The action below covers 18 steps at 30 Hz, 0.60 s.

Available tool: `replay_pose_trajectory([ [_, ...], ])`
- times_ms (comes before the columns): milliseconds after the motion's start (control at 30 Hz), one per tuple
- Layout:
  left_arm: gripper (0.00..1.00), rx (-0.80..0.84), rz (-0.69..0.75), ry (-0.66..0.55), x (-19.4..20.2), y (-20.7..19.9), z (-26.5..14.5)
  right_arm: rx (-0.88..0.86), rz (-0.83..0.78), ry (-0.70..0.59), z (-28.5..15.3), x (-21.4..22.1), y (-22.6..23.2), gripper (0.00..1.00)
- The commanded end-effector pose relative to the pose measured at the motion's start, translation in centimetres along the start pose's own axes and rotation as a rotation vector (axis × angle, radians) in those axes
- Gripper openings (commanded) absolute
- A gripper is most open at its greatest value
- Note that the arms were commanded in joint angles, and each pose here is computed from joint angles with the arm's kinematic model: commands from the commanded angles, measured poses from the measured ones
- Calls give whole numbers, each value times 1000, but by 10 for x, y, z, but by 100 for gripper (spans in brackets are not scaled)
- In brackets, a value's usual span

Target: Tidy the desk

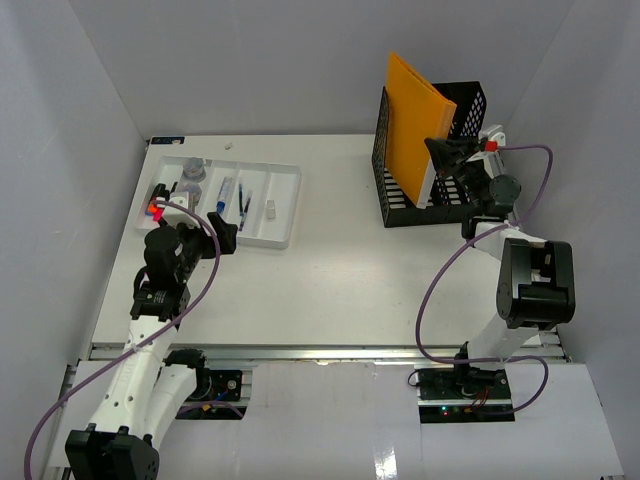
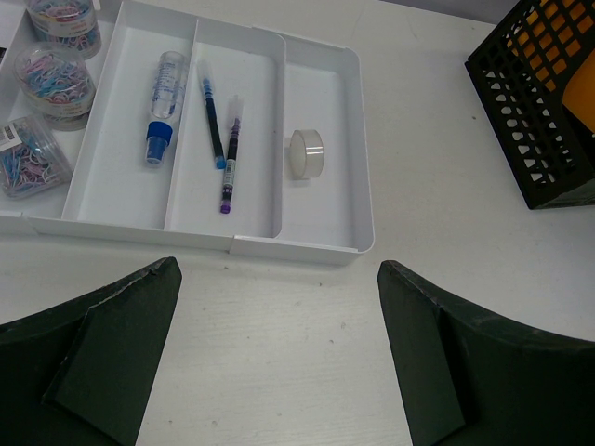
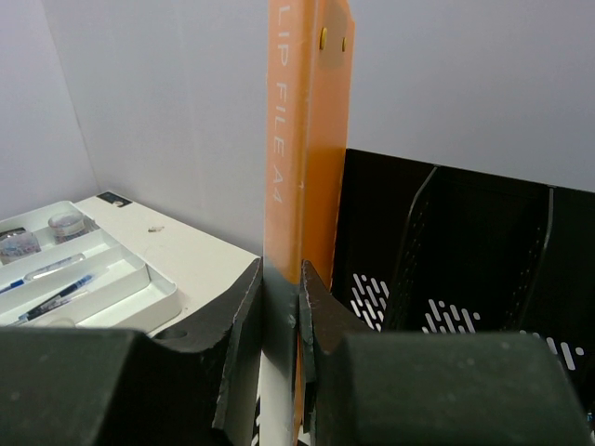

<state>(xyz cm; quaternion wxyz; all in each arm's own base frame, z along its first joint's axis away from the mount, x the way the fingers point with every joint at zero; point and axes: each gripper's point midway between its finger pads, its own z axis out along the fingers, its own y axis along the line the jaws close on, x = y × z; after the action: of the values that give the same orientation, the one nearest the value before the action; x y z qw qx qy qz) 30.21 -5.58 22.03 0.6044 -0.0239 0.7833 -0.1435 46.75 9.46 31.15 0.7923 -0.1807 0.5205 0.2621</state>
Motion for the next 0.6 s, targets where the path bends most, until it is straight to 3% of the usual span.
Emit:
replay_pose_trajectory([
  [0,98,-5,-5,-5,0,2,0,-97,-296,-333,-1,-93,29,8],
  [567,98,-9,-7,7,3,3,2,-118,-305,-386,7,-93,37,8],
])
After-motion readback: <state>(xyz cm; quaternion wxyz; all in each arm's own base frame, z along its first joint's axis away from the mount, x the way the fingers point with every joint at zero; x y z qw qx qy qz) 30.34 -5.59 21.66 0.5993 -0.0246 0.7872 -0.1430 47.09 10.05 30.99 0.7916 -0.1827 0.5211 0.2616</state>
